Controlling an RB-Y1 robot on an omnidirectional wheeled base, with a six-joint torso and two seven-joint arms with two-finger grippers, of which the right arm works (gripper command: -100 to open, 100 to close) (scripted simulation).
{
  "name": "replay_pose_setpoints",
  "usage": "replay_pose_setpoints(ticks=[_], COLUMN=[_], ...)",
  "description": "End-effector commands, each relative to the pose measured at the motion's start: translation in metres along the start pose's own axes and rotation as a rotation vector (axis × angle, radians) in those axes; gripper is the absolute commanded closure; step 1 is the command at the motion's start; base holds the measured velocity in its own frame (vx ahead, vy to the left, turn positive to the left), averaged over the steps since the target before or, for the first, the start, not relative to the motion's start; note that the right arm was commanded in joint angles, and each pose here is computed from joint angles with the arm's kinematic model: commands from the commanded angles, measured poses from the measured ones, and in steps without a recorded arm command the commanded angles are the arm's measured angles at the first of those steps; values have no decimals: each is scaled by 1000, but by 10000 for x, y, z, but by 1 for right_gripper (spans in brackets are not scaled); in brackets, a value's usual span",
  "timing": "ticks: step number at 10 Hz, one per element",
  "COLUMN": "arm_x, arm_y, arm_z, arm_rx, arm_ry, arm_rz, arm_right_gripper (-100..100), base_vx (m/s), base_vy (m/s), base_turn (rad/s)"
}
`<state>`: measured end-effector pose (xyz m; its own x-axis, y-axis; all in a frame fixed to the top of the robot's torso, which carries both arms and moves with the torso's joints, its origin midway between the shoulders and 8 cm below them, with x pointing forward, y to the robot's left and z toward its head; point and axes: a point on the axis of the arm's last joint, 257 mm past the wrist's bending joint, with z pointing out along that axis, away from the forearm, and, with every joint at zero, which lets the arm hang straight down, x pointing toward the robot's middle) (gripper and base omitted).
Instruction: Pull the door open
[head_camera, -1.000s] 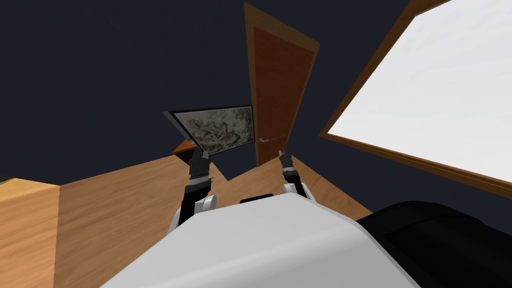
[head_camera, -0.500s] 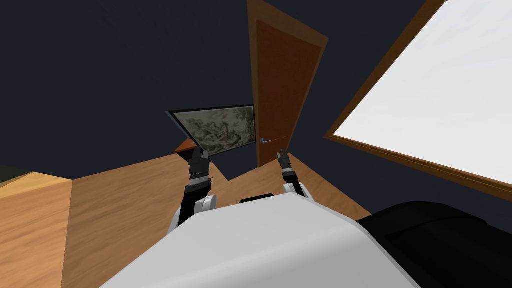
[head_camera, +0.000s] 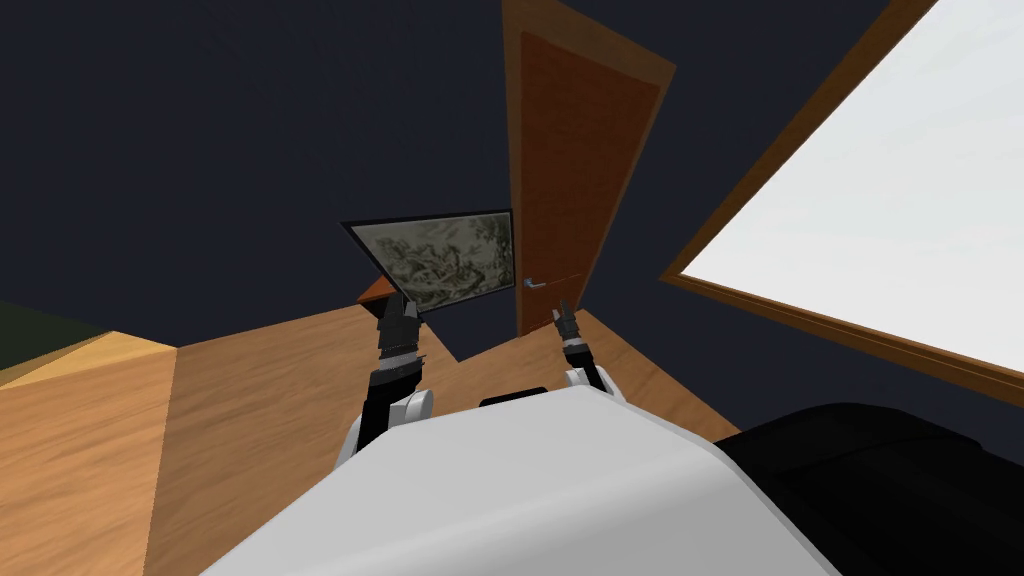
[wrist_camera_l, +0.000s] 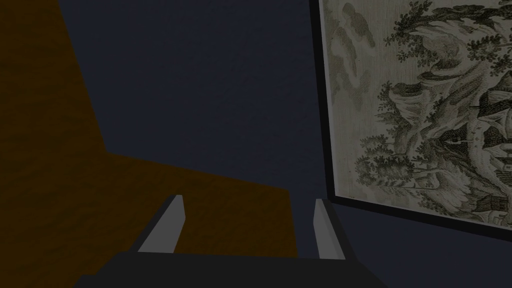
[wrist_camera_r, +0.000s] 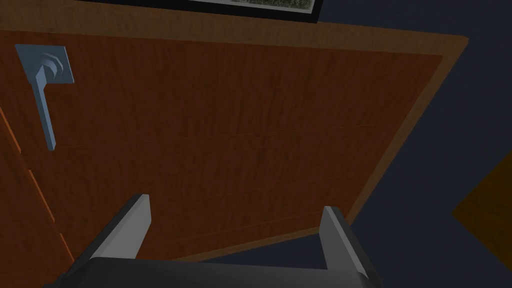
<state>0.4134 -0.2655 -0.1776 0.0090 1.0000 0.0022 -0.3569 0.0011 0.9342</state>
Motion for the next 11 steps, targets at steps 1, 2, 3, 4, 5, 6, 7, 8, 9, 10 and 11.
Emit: replay_pose_setpoints(ticks=[1, 2, 3, 4, 5, 6, 7, 8, 9, 10, 11], arm_x=[-11, -20, -26, -41, -45, -62, -69, -89, -96, -122, -128], arm_y=[-93, -169, -216, -301, -335, -407, -454, -526, -571, -651, -685], arm_z=[-27, -30, -49, -59, -73, -78, -100, -106, -129, -141, -159], arm_rx=[13, 20, 30, 40, 47, 54, 65, 72, 82, 92, 100], arm_ry=[2, 9, 7, 13, 12, 17, 15, 20, 18, 22, 20], arm_rz=[5, 14, 14, 22, 22, 30, 30, 38, 38, 45, 44], arm_right_gripper=[-100, -100, -100, -100, -100, -100, -100, -100, -100, -100, -100], base_vx=[39, 33, 39, 60, 52, 51, 40, 46, 39, 48, 44], base_vy=[-18, -23, -21, -28, -25, -29, -28, -31, -24, -26, -19], base_turn=[42, 88, 46, 69, 55, 81, 53, 75, 58, 85, 53])
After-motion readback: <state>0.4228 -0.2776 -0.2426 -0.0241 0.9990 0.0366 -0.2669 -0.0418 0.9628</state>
